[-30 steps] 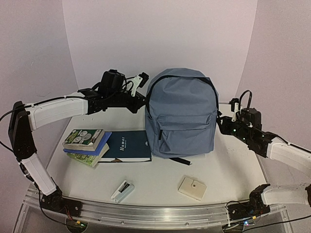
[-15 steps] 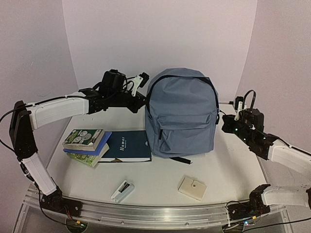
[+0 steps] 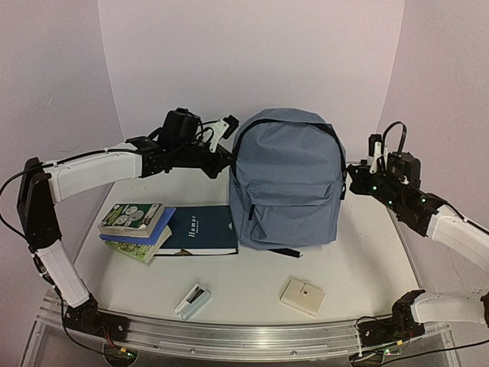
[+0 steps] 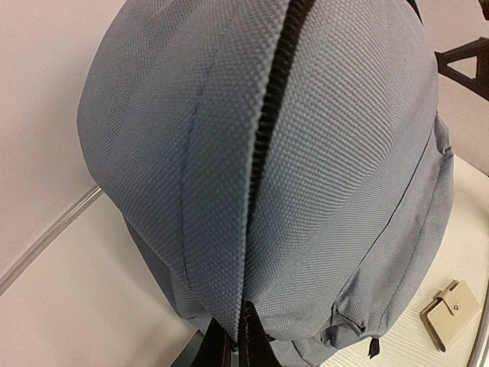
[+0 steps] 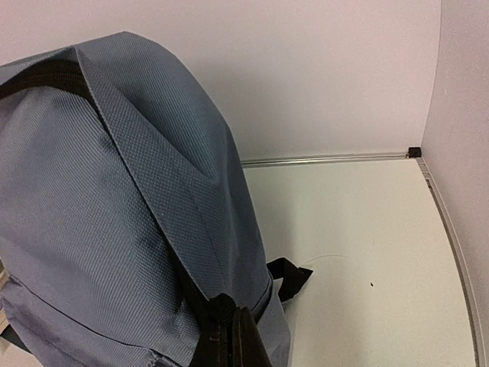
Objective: Pack the student bag
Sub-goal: Unzip the student bag at the center of the board.
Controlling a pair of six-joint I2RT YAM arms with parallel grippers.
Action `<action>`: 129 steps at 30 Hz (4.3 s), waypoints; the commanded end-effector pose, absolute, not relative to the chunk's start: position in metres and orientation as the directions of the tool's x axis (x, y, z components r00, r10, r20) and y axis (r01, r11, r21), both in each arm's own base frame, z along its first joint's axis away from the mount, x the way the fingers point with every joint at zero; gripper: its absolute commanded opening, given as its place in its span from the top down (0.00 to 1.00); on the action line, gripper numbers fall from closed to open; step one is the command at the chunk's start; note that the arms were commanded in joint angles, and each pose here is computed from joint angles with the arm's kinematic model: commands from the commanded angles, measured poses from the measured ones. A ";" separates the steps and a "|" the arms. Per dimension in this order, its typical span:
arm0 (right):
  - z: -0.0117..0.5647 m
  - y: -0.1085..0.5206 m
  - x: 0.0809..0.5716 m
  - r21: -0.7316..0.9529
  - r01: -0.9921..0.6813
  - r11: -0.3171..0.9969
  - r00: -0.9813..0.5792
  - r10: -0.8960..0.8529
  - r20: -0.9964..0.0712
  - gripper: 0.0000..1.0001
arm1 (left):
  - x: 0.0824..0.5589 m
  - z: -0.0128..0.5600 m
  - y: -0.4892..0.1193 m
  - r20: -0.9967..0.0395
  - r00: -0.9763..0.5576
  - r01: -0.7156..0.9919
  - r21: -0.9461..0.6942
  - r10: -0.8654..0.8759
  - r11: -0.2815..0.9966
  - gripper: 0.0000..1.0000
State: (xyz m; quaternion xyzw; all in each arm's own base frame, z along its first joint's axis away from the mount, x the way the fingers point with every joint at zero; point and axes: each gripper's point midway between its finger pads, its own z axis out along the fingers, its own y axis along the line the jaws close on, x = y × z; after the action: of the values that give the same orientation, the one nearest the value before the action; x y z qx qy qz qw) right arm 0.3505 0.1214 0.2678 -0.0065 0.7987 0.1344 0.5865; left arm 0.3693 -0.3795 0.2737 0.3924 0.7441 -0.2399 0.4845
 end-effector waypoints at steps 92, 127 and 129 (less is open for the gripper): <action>0.371 0.270 0.358 0.329 -0.422 0.845 -0.253 0.239 -0.938 1.00 | 0.335 0.362 -0.417 -0.939 -0.192 0.874 -0.032 0.285 0.485 1.00; 0.338 0.418 0.313 0.336 -0.644 0.687 -0.351 0.126 -0.928 1.00 | 0.341 0.367 -0.393 -0.943 -0.254 0.874 -0.128 0.217 0.468 0.99; 0.336 0.412 0.311 0.338 -0.637 0.693 -0.354 0.127 -0.927 1.00 | 0.338 0.363 -0.388 -0.938 -0.264 0.870 -0.132 0.223 0.475 0.93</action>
State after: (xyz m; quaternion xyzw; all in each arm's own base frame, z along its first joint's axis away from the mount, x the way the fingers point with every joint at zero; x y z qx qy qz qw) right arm 0.3260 0.4104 0.3443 -0.1555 0.7437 0.3466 0.5501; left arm 0.3459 -0.4010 0.3269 0.3910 0.7428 -0.3277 0.4336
